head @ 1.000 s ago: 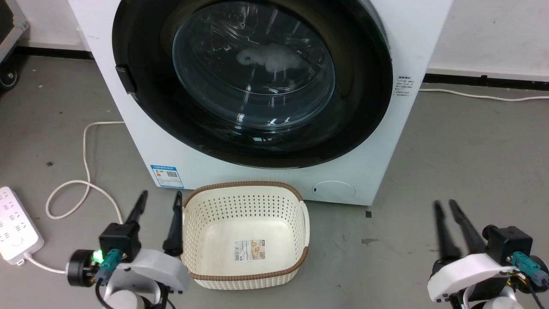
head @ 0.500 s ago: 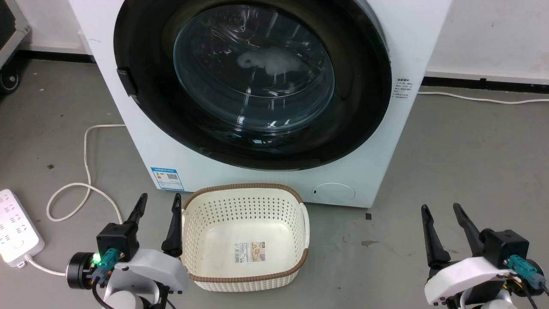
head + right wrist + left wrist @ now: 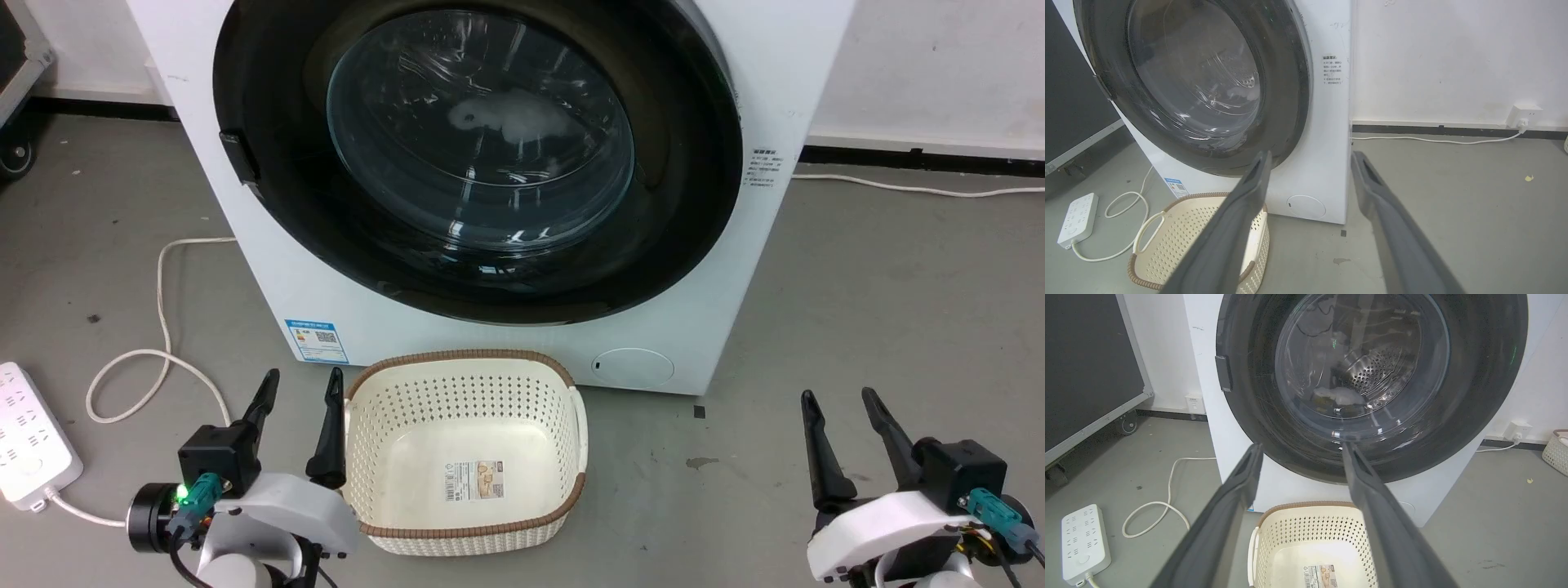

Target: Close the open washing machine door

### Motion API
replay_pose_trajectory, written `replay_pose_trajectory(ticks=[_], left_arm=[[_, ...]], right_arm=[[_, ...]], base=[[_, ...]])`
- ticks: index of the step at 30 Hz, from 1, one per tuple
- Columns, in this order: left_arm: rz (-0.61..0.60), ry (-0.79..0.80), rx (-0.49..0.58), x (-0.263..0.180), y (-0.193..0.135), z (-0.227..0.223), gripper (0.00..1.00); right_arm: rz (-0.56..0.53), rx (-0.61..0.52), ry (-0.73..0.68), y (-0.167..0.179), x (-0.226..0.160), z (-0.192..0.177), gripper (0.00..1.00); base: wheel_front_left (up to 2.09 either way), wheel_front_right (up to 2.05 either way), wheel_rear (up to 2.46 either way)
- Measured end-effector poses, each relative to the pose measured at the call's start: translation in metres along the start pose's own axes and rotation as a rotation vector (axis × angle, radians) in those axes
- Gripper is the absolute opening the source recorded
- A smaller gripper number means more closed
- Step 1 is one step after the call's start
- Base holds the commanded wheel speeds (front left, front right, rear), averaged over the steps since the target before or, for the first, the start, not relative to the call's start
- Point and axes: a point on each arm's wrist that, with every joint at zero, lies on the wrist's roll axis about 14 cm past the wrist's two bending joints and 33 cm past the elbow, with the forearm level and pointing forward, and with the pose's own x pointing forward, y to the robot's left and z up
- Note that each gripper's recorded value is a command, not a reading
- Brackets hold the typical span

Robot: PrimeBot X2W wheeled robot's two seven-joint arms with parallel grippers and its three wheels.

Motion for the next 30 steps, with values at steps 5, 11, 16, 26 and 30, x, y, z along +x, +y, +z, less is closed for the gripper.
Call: replay_pose_trajectory(ticks=[5,11,16,26,30], left_arm=[[0.006,0.001,-0.006,-0.0002,0.0008,-0.0005,0.00],[0.007,0.000,-0.006,-0.0004,0.0010,0.0003,0.00],[0.007,-0.002,-0.002,-0.0006,0.0010,0.0020,0.00],[0.011,0.002,0.011,-0.0035,0.0011,0.0034,0.00],[0.011,-0.003,0.016,-0.0039,0.0011,0.0055,0.00]], right_arm=[[0.002,0.000,0.000,0.0006,0.0003,0.0003,0.00],[0.004,0.000,-0.001,0.0012,0.0006,0.0008,0.00],[0.009,-0.003,0.000,0.0027,0.0014,0.0019,0.00],[0.023,-0.013,-0.003,0.0073,0.0035,0.0063,0.00],[0.029,-0.019,-0.008,0.0089,0.0040,0.0081,0.00]], base=[[0.00,0.00,0.00],[0.00,0.00,0.00],[0.00,0.00,0.00],[0.00,0.00,0.00],[0.00,0.00,0.00]])
